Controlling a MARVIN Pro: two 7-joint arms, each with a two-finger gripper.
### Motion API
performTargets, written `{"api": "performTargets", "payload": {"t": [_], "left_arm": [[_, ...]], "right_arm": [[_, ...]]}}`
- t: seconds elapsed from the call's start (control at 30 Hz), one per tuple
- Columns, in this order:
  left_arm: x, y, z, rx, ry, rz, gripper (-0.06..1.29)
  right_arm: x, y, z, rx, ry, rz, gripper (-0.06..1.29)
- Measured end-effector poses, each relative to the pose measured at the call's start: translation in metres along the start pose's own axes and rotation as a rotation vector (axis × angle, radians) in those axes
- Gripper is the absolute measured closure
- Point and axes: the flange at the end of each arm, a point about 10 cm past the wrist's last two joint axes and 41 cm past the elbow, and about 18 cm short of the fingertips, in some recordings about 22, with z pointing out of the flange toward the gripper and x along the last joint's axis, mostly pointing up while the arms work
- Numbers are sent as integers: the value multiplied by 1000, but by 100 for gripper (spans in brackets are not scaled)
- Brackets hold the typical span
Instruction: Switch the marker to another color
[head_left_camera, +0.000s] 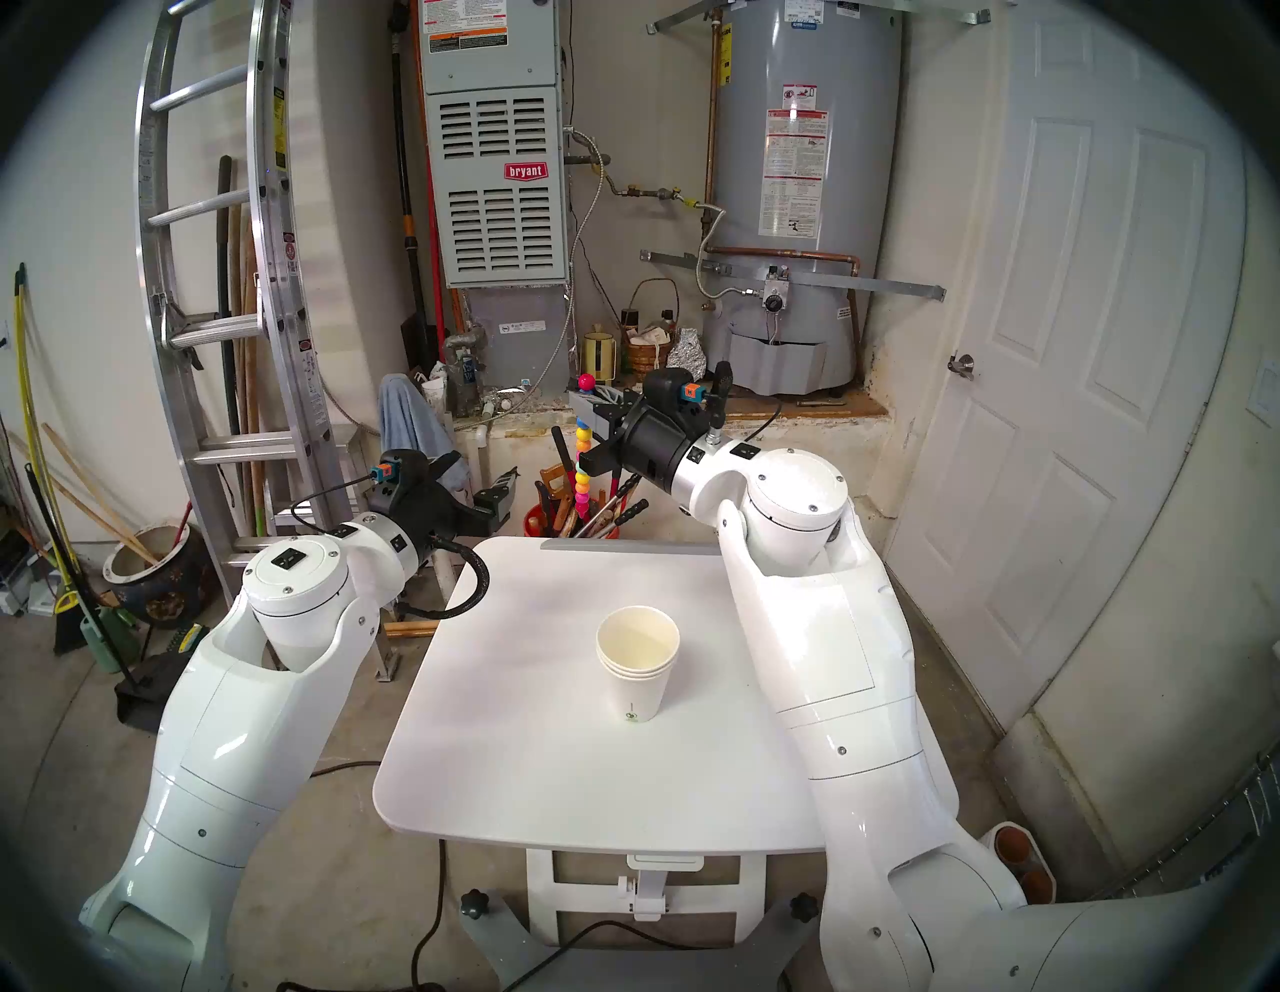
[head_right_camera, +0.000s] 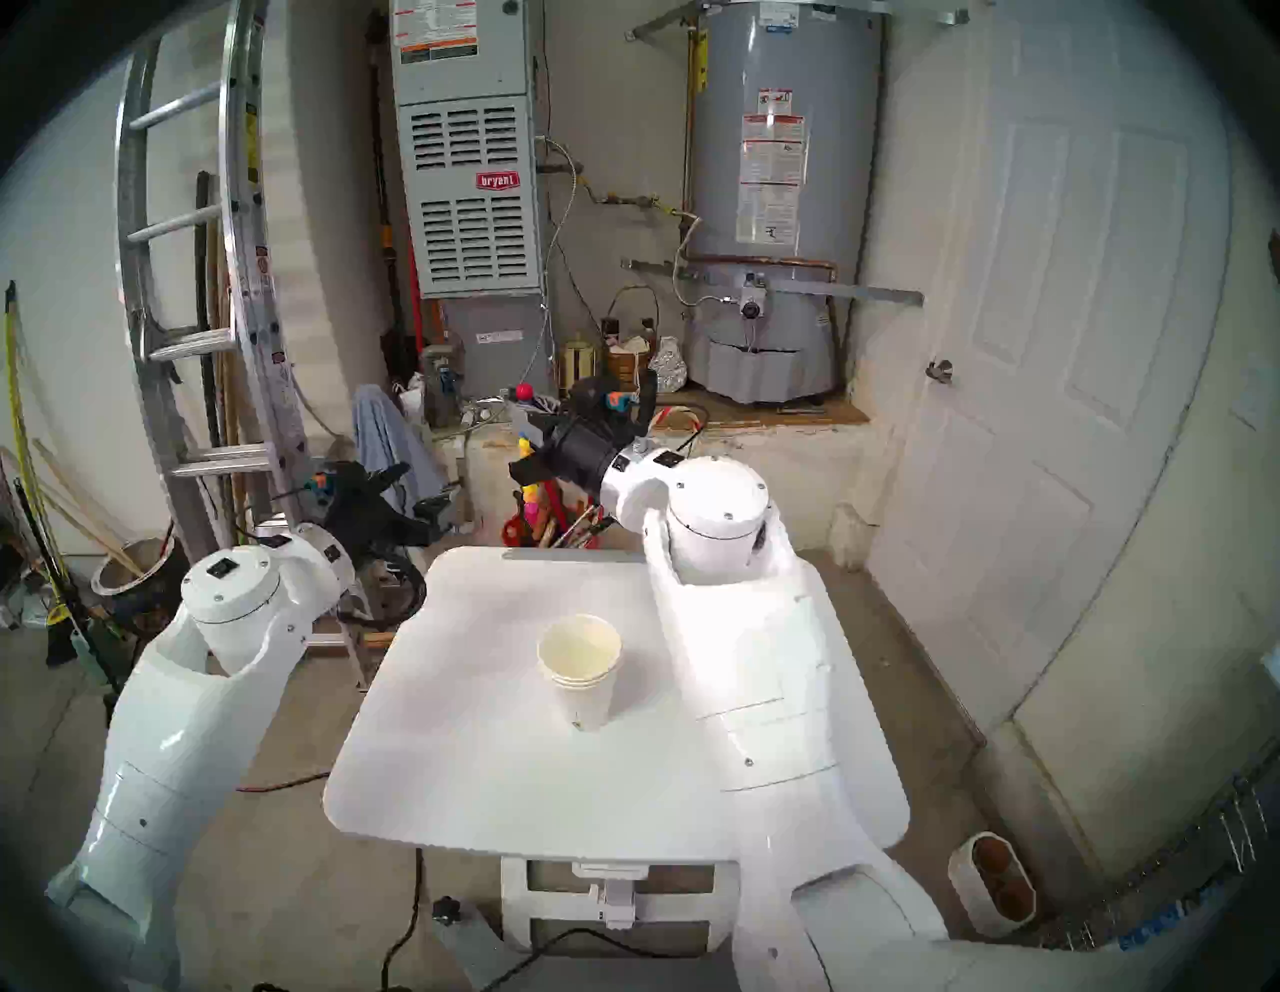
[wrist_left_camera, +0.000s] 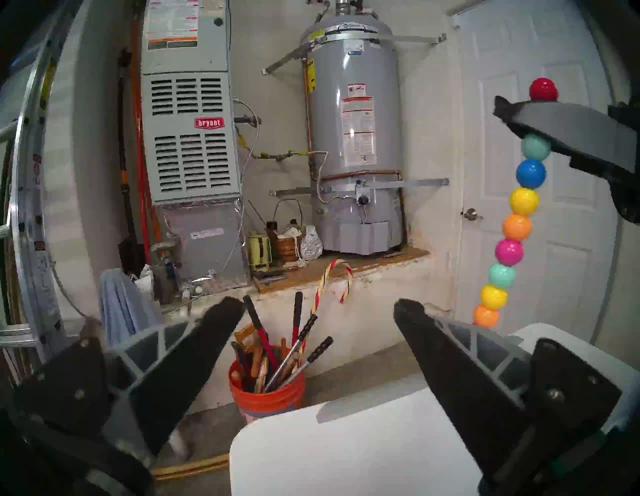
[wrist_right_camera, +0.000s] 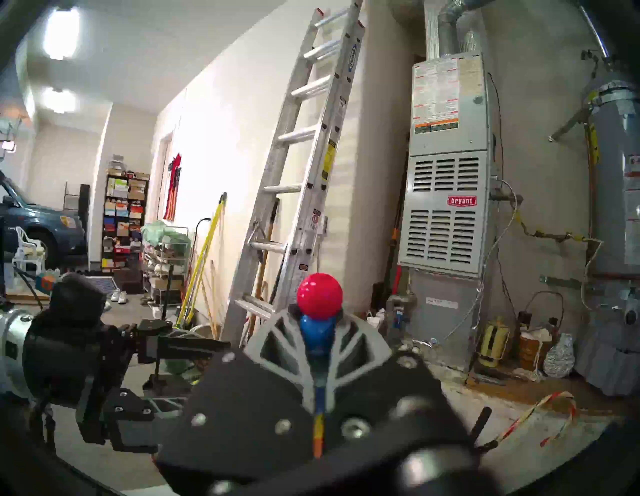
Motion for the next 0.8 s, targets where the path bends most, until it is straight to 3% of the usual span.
{"api": "performTargets", "payload": {"t": [0.33,0.8], "left_arm": [[-6,17,-5,-51,6,23,0],[-11,41,3,-96,20,36,0]], "right_arm": [[7,1,7,-1,25,-14,122],[9,-5,12,18,37,-18,122]]}}
